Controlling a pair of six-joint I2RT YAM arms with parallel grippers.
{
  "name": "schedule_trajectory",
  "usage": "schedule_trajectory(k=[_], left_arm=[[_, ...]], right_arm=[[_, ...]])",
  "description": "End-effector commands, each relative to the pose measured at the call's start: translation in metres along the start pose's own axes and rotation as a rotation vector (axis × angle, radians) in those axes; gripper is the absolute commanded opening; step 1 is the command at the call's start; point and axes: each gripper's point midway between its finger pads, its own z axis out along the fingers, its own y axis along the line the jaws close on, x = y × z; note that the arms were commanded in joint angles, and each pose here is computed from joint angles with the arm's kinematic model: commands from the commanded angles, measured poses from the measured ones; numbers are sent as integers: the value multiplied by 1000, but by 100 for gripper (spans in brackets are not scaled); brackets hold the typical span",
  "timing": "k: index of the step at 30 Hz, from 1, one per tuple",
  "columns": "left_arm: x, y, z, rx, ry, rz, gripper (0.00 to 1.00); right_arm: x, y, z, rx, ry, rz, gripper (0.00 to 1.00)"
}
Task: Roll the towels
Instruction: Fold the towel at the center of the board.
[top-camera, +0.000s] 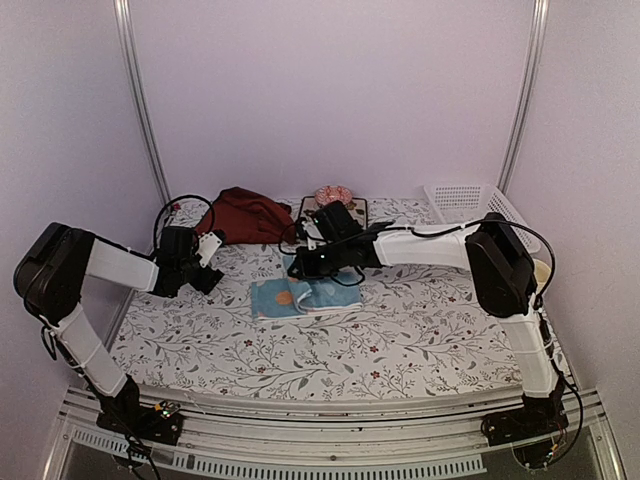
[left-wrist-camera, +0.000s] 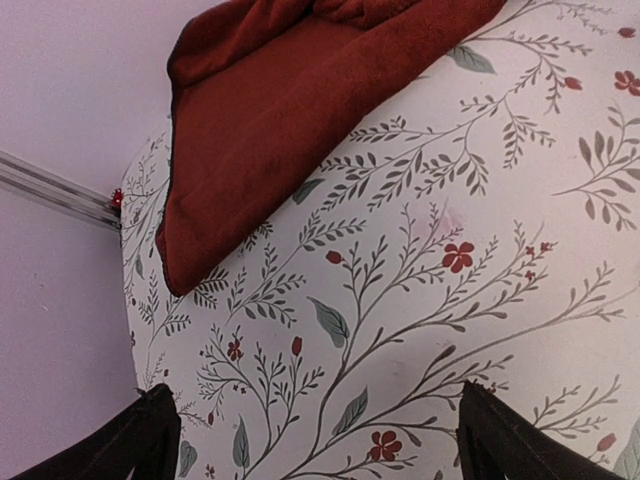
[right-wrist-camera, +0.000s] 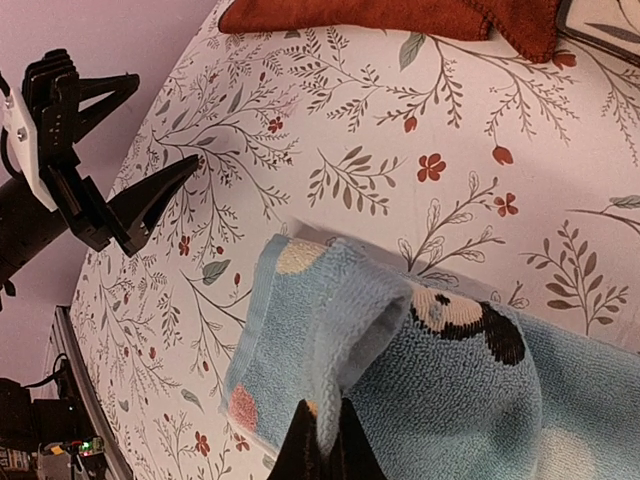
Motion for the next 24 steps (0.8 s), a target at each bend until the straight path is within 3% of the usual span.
schedule_trajectory(k=[1, 8, 14, 19, 24], left_arm=[[-6, 11, -4, -29, -24, -23, 97], [-5, 11, -3, -31, -20, -22, 97], [-5, 11, -2, -33, -18, -22, 97], [-5, 11, -2, -34, -17, -21, 97], [-4, 11, -2, -36, -16, -22, 97]], right_arm=[[-2, 14, 10, -58, -11, -8, 2], [9, 11, 29, -70, 19, 2, 4], [10, 22, 39, -106, 26, -1, 17], [11, 30, 40, -135, 32, -10, 18], [6, 40, 32, -162, 23, -25, 28]])
